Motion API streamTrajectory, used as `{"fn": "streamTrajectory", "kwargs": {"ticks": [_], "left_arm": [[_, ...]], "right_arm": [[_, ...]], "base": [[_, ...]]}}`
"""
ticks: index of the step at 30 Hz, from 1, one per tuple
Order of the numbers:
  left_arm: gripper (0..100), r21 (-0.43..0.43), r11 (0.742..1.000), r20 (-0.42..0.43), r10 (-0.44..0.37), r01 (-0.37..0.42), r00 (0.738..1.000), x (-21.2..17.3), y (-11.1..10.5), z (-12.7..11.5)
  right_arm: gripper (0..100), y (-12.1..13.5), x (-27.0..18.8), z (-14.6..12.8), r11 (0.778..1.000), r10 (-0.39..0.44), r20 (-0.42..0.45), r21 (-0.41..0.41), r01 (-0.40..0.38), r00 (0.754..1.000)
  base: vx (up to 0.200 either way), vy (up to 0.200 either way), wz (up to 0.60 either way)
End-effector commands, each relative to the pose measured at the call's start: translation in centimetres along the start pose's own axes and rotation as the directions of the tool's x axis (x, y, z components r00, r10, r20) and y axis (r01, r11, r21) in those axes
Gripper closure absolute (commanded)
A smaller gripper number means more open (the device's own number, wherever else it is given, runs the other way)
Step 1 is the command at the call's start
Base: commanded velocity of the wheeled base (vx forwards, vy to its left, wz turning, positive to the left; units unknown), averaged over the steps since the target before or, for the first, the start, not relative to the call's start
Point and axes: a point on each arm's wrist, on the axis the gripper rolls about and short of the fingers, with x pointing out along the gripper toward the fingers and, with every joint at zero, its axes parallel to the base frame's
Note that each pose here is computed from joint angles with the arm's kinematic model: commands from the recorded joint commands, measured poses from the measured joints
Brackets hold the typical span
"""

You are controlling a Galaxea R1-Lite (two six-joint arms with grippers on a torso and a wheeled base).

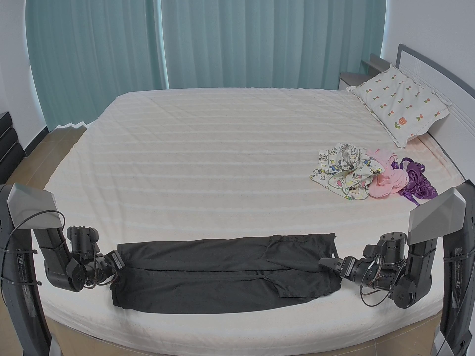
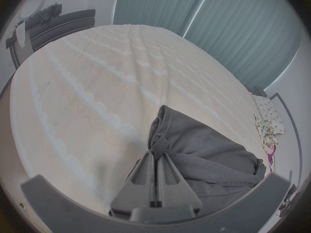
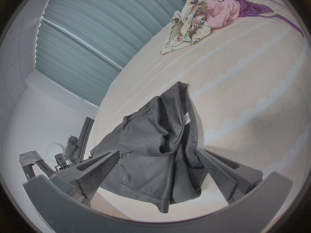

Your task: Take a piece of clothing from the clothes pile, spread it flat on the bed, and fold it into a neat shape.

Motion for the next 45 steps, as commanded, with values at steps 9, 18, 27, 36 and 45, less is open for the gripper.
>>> {"fn": "streamTrajectory", "kwargs": {"ticks": [9, 18, 27, 36, 45], "left_arm": [[0, -0.002, 1.0, 0.011, -0.004, 0.004, 1.0, -0.6, -0.1, 0.2], [0, -0.074, 0.995, 0.145, -0.061, 0.072, 0.988, -2.8, -0.9, 3.9], [0, -0.074, 0.996, 0.065, -0.043, 0.048, 0.997, 0.6, -1.7, 4.1], [0, -0.059, 0.997, 0.049, -0.052, 0.054, 0.997, 3.7, -2.2, 3.7], [100, -0.213, 0.972, 0.127, -0.072, 0.098, 0.989, 3.4, -2.9, 5.4]], "right_arm": [[0, -0.1, 0.1, -0.1, 1.0, -0.001, -0.005, 0.001, 0.001, 1.0], [0, -0.1, 0.1, -0.1, 1.0, -0.001, -0.003, 0.002, 0.001, 1.0], [0, -0.1, 0.1, 0.0, 1.0, -0.001, 0.0, 0.003, 0.001, 1.0], [0, -0.1, 0.1, 0.0, 1.0, 0.0, 0.001, 0.002, 0.0, 1.0], [0, 0.2, 0.5, 0.6, 1.0, 0.019, 0.023, 0.0, -0.019, 1.0]], "base": [[0.0, 0.0, 0.0], [0.0, 0.0, 0.0], [0.0, 0.0, 0.0], [0.0, 0.0, 0.0], [0.0, 0.0, 0.0]]}}
